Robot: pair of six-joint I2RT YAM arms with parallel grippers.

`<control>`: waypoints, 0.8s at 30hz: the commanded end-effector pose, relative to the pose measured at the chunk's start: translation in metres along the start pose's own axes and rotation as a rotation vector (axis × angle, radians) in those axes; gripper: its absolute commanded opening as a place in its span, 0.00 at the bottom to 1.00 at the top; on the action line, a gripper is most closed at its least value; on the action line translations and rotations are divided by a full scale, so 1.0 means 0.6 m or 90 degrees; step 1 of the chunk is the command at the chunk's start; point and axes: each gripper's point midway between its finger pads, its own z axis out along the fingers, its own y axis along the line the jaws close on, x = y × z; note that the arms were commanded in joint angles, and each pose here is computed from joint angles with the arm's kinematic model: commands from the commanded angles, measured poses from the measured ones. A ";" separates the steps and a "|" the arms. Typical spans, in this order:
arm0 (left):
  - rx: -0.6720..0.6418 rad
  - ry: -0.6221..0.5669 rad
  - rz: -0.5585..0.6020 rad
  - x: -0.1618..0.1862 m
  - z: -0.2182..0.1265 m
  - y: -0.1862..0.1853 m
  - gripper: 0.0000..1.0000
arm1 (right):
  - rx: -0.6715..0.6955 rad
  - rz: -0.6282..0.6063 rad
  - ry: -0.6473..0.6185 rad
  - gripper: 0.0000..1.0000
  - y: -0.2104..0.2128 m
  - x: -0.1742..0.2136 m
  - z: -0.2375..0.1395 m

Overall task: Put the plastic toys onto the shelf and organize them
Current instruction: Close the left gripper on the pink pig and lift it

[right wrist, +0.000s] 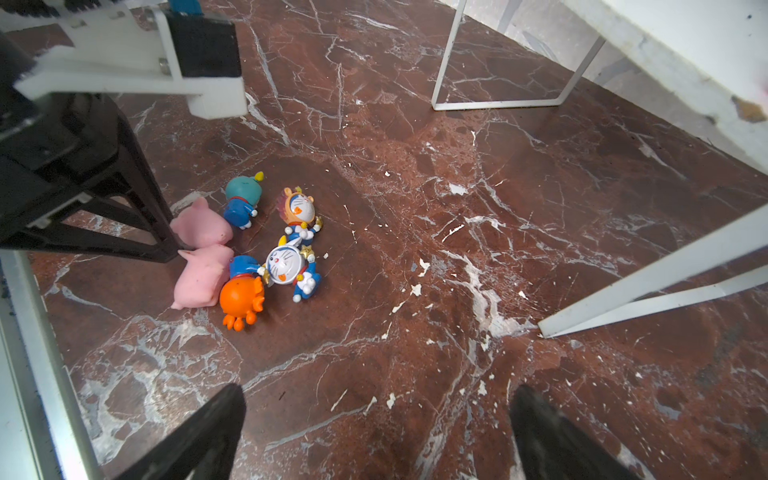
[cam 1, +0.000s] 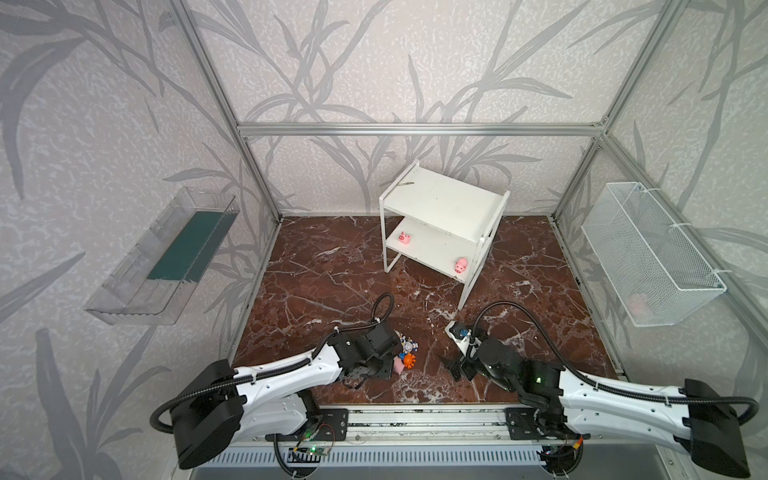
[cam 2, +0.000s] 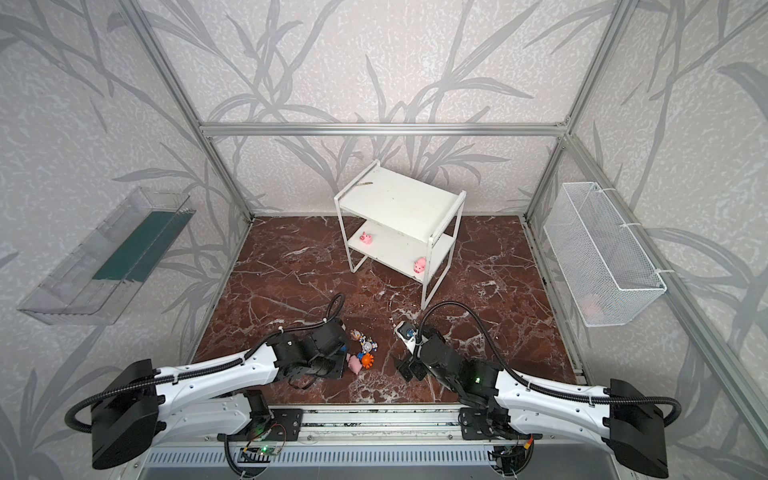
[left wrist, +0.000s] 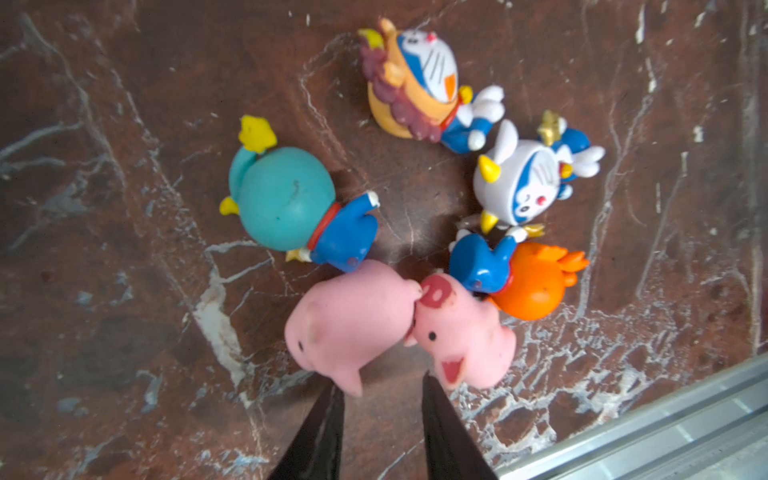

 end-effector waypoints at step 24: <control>-0.036 -0.039 0.098 -0.029 -0.003 0.036 0.45 | 0.013 -0.014 -0.008 0.99 -0.005 -0.005 -0.001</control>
